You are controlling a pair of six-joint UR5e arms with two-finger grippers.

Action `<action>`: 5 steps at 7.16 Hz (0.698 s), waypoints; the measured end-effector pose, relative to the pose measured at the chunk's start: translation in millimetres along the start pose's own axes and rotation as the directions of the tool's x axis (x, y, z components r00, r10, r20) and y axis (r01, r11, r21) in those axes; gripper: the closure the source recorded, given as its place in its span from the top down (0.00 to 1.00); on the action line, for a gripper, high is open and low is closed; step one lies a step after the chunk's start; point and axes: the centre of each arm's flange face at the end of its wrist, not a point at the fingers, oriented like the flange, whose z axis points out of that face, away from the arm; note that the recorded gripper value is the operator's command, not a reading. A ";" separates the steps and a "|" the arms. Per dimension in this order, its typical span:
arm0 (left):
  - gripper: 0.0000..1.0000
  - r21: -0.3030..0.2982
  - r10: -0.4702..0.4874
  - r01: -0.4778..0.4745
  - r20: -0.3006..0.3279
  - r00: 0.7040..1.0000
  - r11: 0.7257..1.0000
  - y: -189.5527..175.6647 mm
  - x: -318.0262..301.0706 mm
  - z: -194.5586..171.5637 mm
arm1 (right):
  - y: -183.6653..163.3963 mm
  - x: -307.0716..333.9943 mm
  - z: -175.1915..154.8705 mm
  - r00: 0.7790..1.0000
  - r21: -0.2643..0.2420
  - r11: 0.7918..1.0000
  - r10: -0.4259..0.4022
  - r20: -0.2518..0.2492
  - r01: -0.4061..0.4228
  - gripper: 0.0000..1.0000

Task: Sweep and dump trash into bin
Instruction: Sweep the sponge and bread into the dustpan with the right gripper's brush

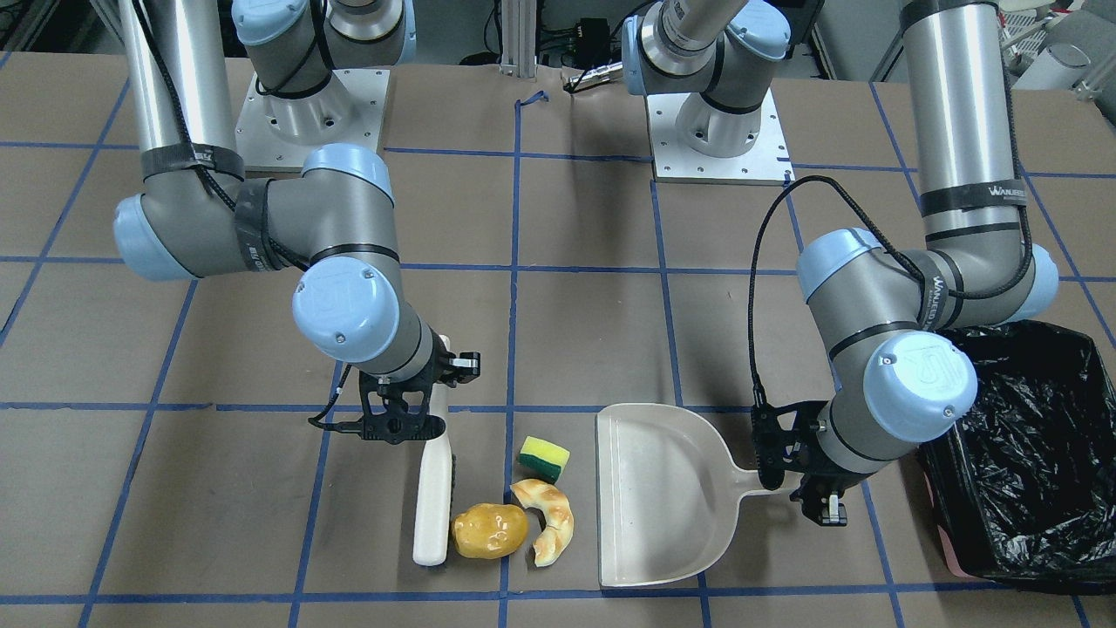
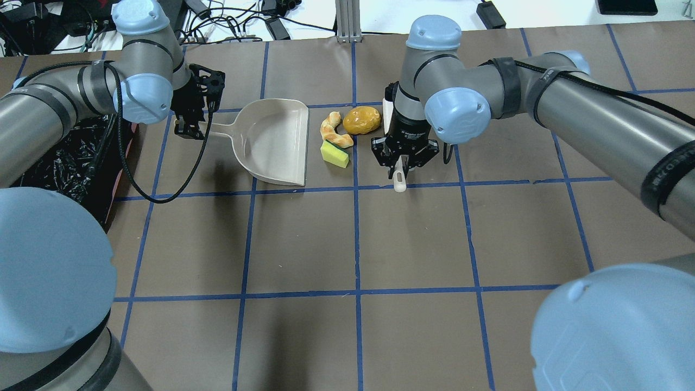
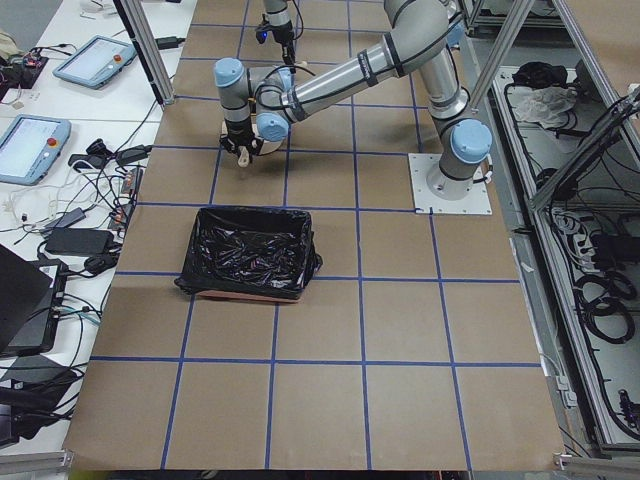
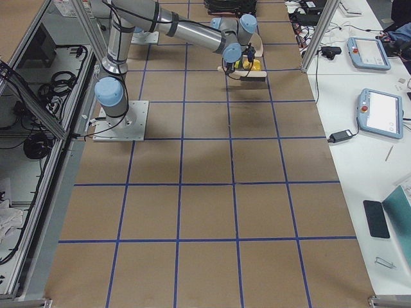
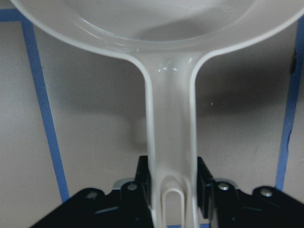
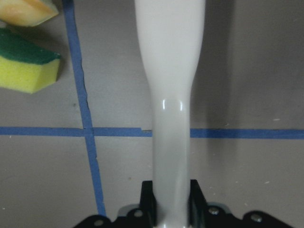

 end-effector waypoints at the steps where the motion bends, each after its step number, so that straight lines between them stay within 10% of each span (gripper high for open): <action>1: 0.00 0.000 0.000 0.000 0.000 1.000 1.000 -0.2 -0.1 0.1 | 4.9 -14.1 5.1 1.000 -0.006 1.000 0.012 0.003 -0.012 0.00; 5: 0.00 0.000 0.001 -0.001 0.000 1.000 1.000 -0.3 -0.2 0.1 | 26.1 -78.0 12.4 0.997 -0.016 0.998 0.068 0.041 -0.067 0.00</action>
